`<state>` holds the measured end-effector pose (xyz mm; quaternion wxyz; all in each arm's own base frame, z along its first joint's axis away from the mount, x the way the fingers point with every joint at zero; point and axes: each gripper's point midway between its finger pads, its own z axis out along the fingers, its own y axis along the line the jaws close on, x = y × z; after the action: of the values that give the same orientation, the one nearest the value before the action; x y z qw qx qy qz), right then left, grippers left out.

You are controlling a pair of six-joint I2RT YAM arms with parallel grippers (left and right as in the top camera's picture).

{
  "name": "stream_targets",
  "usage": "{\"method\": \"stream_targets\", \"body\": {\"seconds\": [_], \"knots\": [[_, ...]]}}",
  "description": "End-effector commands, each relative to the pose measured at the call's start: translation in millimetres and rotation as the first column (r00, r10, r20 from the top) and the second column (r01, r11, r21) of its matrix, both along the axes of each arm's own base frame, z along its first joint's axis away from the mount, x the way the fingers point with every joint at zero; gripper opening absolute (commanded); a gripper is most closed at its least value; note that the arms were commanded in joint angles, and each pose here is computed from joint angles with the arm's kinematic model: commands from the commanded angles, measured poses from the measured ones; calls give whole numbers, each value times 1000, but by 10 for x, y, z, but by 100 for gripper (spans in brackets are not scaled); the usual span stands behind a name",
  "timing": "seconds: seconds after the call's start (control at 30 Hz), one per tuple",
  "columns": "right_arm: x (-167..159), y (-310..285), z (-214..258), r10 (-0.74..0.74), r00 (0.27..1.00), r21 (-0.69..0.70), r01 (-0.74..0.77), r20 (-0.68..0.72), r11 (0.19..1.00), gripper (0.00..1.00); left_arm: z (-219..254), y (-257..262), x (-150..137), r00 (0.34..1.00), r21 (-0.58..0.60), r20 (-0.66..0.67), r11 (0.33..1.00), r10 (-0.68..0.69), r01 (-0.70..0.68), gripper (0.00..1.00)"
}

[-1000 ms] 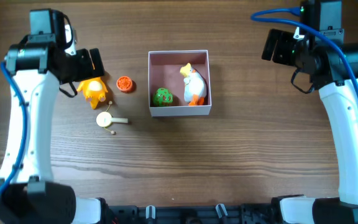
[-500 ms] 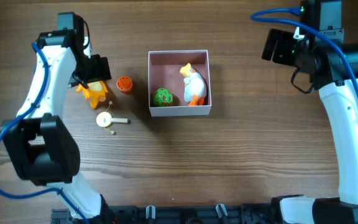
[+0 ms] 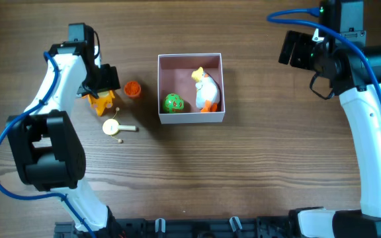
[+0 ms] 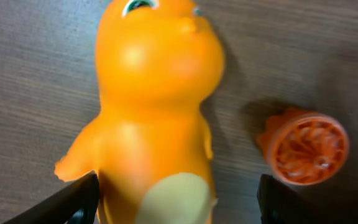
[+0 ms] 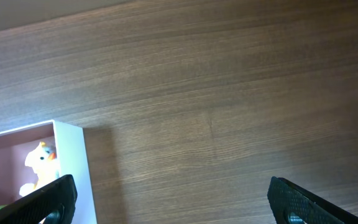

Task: Pack container
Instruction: 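Reach the left gripper to the orange dinosaur toy and grasp it, then lift the orange dinosaur with the left gripper and move it over the box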

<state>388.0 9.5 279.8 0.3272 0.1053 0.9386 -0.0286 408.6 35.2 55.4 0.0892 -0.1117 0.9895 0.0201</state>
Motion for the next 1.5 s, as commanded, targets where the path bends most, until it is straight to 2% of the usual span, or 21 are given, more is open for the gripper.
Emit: {"method": "stream_targets", "body": {"seconds": [0.0, 0.23, 0.3, 0.37, 0.47, 0.5, 0.53, 0.57, 0.6, 0.83, 0.93, 1.03, 1.1, 1.2, 1.27, 1.33, 1.37, 1.47], "knots": [[10, -24, -2, -5, 1000, -14, 5, 1, 1000, 100, -140, 101, -79, 999, 6, -28, 1000, 16, -16, 84], [11, -24, -4, -4, 1000, -15, 4, 0, 1000, 100, -172, 179, -93, 999, 5, -26, 999, 32, -32, 82], [13, -24, -9, -4, 1000, -15, 4, -1, 1000, 100, -171, 179, -92, 999, 5, -26, 1000, 30, -30, 77], [13, -25, -8, -5, 1000, -15, 5, -1, 1000, 100, -173, 165, -93, 1000, 0, -28, 1000, 8, -8, 64], [14, -24, -12, -5, 1000, -15, 5, -2, 1000, 100, -174, 165, -94, 1000, 1, -28, 1000, 6, -6, 58], [14, -24, -11, -5, 1000, -15, 5, -2, 1000, 100, -175, 160, -100, 999, 0, -32, 1000, -9, 9, 50], [14, -24, -11, -5, 1000, -15, 5, -2, 1000, 100, -175, 161, -102, 999, 1, -33, 1000, -13, 13, 28], [14, -24, -12, -5, 1000, -15, 5, -2, 1000, 100, -175, 161, -102, 999, 1, -33, 1000, -13, 13, 12], [14, -24, -11, -5, 1000, -15, 5, -2, 1000, 100, -175, 161, -101, 999, 1, -32, 1000, -13, 13, 4], [14, -24, -11, -5, 1000, -15, 5, -2, 1000, 100, 81, 176, 37, 999, 10, 43, 1000, -10, 9, 4], [14, -24, -11, -5, 1000, -15, 5, -2, 1000, 100, 556, 194, 194, 985, 22, 170, 1000, -1, -3, 4], [16, -24, -14, -5, 1000, -15, 5, -2, 1000, 100, 1158, 195, 277, 942, -9, 323, 996, 86, -87, 4], [16, -24, -14, -5, 1000, -15, 5, -2, 1000, 100, 1573, 126, 222, 900, -49, 418, 992, 127, -117, 4], [15, -24, -15, -5, 1000, -15, 5, -3, 1000, 100, 1962, -126, 115, 863, -101, 497, 994, 91, -47, 4], [15, -24, -15, -5, 1000, -15, 5, -3, 1000, 100, 2175, -378, -16, 844, -175, 524, 984, 119, -30, 4], [15, -24, -15, -5, 1000, -15, 5, -3, 1000, 100, 2259, -647, -139, 848, -215, 521, 976, 95, 23, 4], [15, -24, -15, -5, 1000, -15, 5, -3, 1000, 100, 2246, -937, -234, 864, -234, 501, 968, 42, 89, 4], [16, -24, -14, -4, 1000, -15, 4, -3, 1000, 100, 2160, -1346, -337, 887, -263, 462, 953, -12, 150, 4]]}}
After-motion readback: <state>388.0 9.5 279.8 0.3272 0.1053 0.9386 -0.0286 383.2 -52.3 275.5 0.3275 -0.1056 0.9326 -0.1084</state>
